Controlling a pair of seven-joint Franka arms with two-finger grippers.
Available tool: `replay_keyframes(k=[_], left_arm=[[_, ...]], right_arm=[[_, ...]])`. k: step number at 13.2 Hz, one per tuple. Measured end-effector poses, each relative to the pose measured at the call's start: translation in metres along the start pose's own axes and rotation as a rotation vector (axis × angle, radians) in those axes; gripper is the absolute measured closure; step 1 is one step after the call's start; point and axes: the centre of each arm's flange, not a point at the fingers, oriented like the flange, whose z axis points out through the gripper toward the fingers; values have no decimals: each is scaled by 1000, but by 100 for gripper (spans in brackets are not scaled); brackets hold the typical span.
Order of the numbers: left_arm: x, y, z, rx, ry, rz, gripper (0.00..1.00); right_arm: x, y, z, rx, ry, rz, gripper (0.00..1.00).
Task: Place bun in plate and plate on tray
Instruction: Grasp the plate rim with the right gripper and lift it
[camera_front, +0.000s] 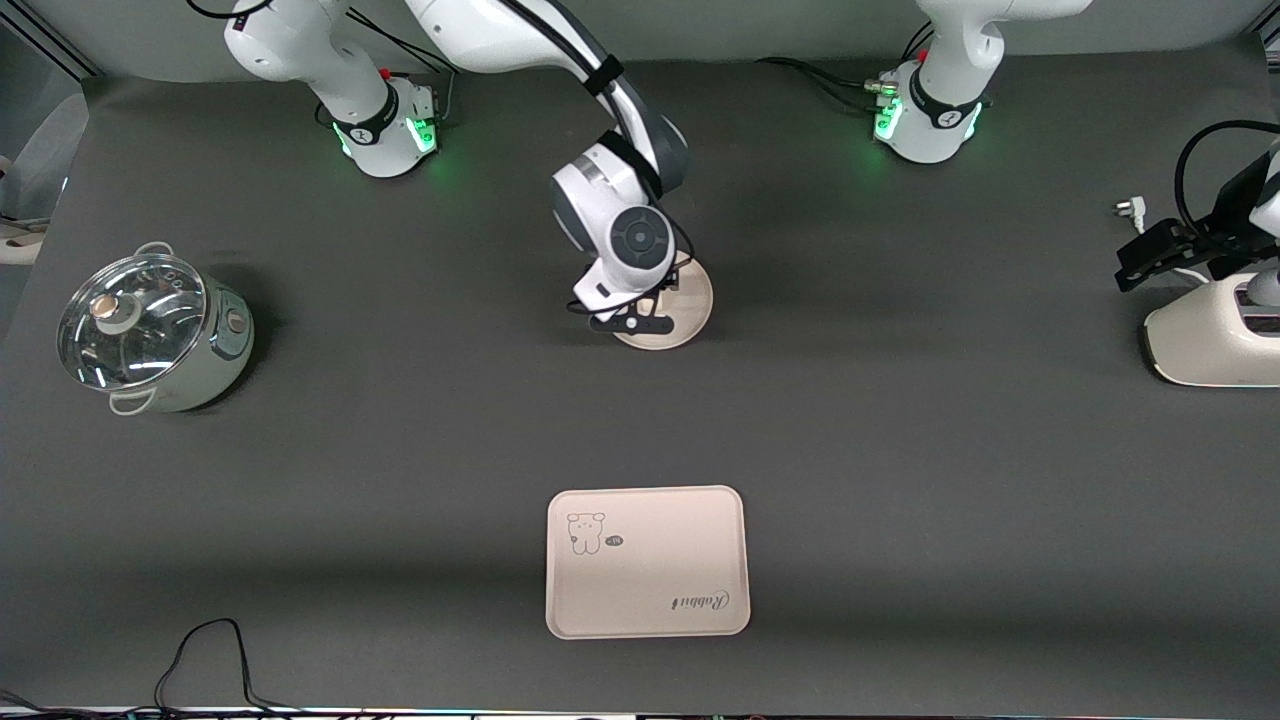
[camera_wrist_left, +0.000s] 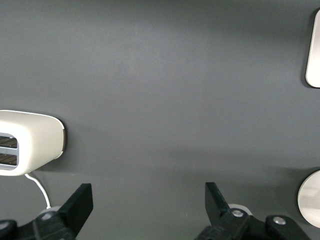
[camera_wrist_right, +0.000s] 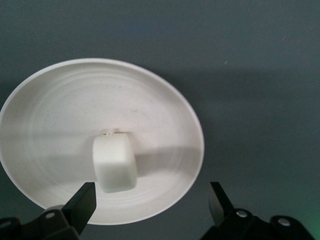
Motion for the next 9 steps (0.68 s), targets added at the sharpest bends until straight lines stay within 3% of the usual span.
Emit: replay_keyframes(k=[3,6,9], left_arm=[[2,0,-1,-1,2,0,0],[2,0,-2,-3,4,-1,0],[2,0,-2,-3,3,-2,0]], right_arm=[[5,24,-1,19,19,-104,0],[-8,34,44,42,132,-145,0],[-27,39,78,16,152,-187,0]])
